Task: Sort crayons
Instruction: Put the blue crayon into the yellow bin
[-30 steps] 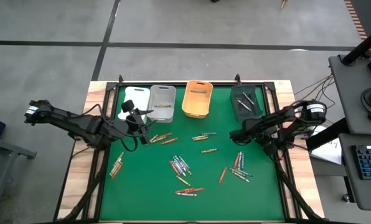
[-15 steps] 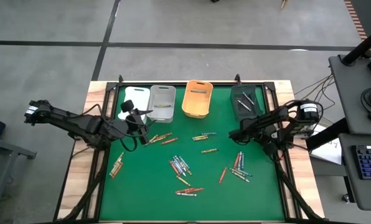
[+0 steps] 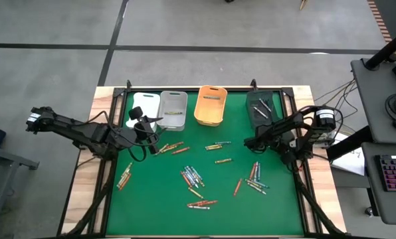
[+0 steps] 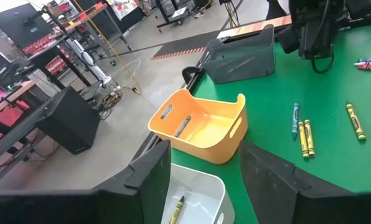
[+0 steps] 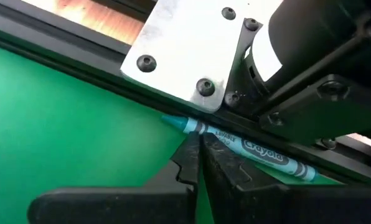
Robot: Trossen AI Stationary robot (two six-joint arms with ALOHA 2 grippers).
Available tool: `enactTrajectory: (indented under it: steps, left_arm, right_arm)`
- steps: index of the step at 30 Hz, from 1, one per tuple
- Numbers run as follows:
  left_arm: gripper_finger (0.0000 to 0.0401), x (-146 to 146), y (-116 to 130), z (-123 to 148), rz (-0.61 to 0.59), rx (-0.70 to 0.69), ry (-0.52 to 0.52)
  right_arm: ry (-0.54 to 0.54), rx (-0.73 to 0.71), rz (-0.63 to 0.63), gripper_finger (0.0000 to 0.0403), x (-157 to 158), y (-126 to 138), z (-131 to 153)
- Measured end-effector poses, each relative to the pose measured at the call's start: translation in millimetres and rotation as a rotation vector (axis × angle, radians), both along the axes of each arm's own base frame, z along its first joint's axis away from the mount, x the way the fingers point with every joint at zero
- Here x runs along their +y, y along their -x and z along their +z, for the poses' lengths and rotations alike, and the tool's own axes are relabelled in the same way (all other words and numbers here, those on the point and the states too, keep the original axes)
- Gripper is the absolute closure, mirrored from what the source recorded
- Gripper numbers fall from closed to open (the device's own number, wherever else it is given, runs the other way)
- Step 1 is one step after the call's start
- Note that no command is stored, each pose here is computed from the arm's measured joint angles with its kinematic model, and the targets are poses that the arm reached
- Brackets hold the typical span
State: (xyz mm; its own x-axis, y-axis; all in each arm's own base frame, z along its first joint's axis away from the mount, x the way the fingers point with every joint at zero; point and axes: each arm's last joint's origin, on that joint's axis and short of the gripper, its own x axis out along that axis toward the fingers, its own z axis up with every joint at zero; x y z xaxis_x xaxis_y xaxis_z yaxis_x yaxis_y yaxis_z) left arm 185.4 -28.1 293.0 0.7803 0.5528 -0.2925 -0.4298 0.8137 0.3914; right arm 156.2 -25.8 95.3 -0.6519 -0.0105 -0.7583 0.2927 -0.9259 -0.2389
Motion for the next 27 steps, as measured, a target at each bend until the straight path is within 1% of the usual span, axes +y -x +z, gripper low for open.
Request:
enactTrajectory:
  steps: [3, 5, 8, 12, 17, 20, 22, 27]
  left_arm:
    - [0.0229, 0.0, 0.0, 0.0, -0.001, 0.003, -0.004]
    - [0.0229, 0.0, 0.1, -0.2, -0.001, 0.005, -0.004]
    - [0.0229, 0.0, 0.1, -0.3, 0.000, 0.004, -0.002]
    - [0.0229, 0.3, 0.1, -0.3, 0.004, 0.002, 0.000]
    - [0.0229, 0.4, 0.3, -0.7, 0.005, 0.007, -0.001]
    - [0.0229, 0.4, 0.6, -1.3, 0.006, 0.011, 0.001]
    - [0.0229, 0.4, 0.8, -1.8, 0.007, 0.015, 0.002]
    - [0.0229, 0.4, 0.9, -1.9, 0.007, 0.017, 0.002]
  right_arm:
    - [-0.018, -0.043, 0.032, 0.0390, 0.1, -10.9, 6.5]
    - [-0.003, -0.071, 0.041, 0.0390, 1.8, -23.8, 18.4]
    - [-0.001, 0.099, 0.031, 0.0390, 5.7, -18.5, 39.6]
    - [-0.001, 0.147, 0.038, 0.0390, 5.5, -16.7, 47.1]
    - [-0.004, 0.125, 0.035, 0.0390, 5.5, -18.2, 44.8]
    - [-0.007, 0.145, 0.036, 0.0390, 5.5, -17.2, 41.8]
    - [-0.010, 0.153, 0.038, 0.0390, 5.7, -15.9, 37.8]
    - [-0.006, 0.100, 0.039, 0.0390, 6.0, -12.5, 21.9]
